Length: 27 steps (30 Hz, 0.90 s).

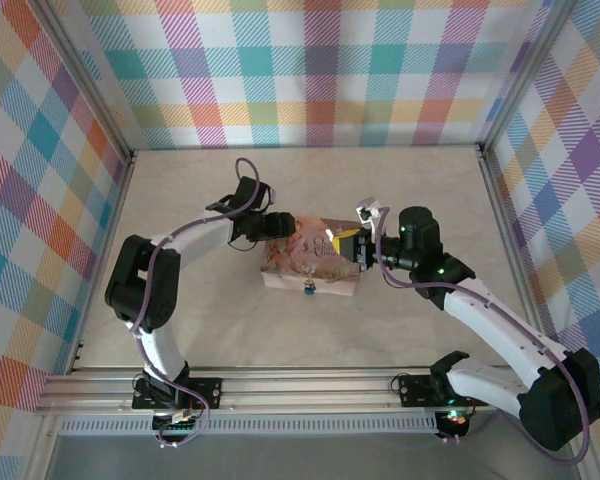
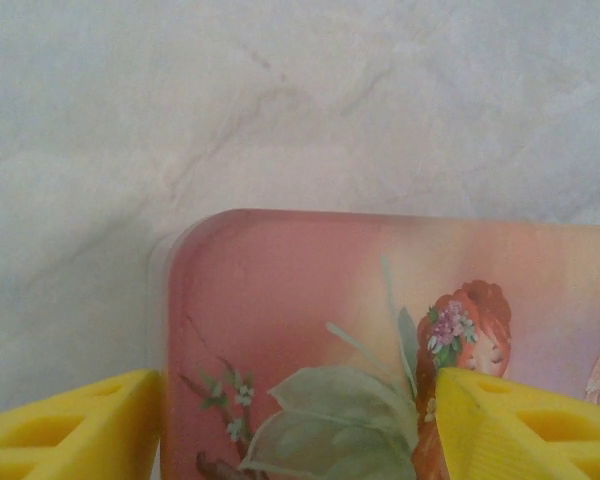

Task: Unlock the padlock with the key

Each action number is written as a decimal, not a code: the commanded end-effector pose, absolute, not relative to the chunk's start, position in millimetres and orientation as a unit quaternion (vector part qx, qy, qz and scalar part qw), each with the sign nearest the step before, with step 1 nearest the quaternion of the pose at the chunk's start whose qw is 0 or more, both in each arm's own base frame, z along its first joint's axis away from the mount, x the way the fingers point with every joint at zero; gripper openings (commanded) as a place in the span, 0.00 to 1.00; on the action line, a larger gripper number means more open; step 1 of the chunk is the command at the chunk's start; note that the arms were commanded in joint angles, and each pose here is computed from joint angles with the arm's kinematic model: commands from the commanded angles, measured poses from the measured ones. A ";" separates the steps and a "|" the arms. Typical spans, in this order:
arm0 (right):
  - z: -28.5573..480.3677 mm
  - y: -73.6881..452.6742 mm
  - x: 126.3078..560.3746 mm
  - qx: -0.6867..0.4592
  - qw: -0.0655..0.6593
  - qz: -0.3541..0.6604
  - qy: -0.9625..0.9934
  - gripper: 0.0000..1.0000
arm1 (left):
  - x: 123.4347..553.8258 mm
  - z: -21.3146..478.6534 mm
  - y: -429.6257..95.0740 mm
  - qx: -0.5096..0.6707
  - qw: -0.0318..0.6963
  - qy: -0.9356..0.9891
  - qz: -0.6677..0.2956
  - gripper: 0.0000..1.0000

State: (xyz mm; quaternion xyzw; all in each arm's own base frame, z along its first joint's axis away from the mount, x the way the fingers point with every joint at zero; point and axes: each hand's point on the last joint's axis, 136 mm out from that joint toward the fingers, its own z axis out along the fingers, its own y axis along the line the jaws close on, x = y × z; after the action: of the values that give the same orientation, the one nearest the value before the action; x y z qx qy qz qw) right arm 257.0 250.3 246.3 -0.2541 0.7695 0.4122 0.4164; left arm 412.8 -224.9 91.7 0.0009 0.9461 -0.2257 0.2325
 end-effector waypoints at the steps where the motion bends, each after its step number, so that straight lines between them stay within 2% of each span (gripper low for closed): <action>1: 235.3 250.6 256.0 -0.238 0.396 0.425 0.779 0.00 | 422.3 64.0 -215.6 0.015 0.209 0.958 -0.196 0.70; 12: 219.6 253.9 261.4 -0.226 0.368 0.436 0.789 0.00 | 466.5 73.2 -231.6 0.098 0.229 0.951 -0.182 0.72; 18: 216.6 253.5 262.4 -0.225 0.367 0.437 0.790 0.00 | 479.5 106.2 -232.0 0.110 0.267 0.940 -0.183 0.77; 21: 216.4 253.4 262.3 -0.226 0.366 0.437 0.790 0.00 | 481.1 134.7 -231.9 0.115 0.298 0.929 -0.189 0.84; 25: 212.8 253.6 264.3 -0.222 0.355 0.435 0.797 0.00 | 474.7 176.9 -228.4 0.113 0.340 0.912 -0.199 0.98; 27: 211.9 254.7 266.0 -0.220 0.348 0.435 0.801 0.00 | 467.9 196.3 -224.5 0.110 0.359 0.904 -0.204 1.00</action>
State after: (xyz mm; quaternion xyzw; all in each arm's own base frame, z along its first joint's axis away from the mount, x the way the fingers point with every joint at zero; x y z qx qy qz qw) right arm 264.2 252.6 209.4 -0.2185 0.8021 0.4275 0.3551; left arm 472.1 -235.3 138.8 0.1115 0.9266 -0.1959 0.3009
